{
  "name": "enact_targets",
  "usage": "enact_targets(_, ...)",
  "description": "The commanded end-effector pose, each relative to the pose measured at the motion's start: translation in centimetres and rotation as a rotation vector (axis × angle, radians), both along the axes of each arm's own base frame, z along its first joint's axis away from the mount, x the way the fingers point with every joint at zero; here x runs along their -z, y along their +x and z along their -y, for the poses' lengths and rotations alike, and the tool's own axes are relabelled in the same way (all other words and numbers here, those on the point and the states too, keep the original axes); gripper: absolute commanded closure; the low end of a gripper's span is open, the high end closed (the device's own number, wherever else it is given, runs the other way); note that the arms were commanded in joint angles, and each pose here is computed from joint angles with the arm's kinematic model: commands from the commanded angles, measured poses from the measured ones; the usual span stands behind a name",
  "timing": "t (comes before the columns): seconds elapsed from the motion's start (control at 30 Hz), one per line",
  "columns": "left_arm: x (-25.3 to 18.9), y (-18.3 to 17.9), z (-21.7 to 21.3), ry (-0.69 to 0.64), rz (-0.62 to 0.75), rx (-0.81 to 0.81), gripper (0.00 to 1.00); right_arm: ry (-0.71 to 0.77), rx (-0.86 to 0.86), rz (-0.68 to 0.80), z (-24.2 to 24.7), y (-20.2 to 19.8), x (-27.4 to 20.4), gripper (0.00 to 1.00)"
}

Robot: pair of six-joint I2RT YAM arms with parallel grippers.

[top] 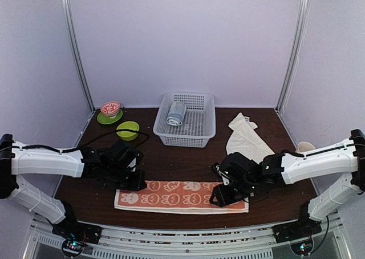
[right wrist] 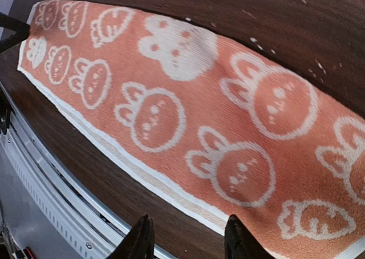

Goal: Roll the towels
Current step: Adjust the towel at the center of the board.

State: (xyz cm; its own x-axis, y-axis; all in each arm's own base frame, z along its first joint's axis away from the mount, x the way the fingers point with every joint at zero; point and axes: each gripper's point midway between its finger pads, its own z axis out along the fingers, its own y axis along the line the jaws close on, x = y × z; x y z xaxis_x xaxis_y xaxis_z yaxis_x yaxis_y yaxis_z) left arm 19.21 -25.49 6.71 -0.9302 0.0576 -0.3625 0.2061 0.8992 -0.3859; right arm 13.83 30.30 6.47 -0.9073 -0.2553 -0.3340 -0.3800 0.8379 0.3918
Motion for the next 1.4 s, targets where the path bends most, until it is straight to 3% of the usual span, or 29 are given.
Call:
enact_targets(0.0,-1.0,0.8,1.5,-0.056,0.038,0.017,1.0,-0.073,-0.116,0.18,-2.4,0.8,-2.2,0.55)
enact_targets(0.33,-0.7,0.2,-0.5,-0.01,0.043,-0.007,1.0,-0.222,-0.42,0.261,-7.2,-1.2,0.4,0.55)
enact_targets(1.0,0.3,-0.3,-1.9,0.026,0.036,-0.04,1.0,-0.328,-0.425,0.273,-7.4,-0.2,3.6,0.64)
enact_targets(1.37,0.4,-0.4,-2.2,0.029,0.037,-0.044,1.0,-0.3,-0.401,0.284,-7.6,-0.1,2.7,0.92)
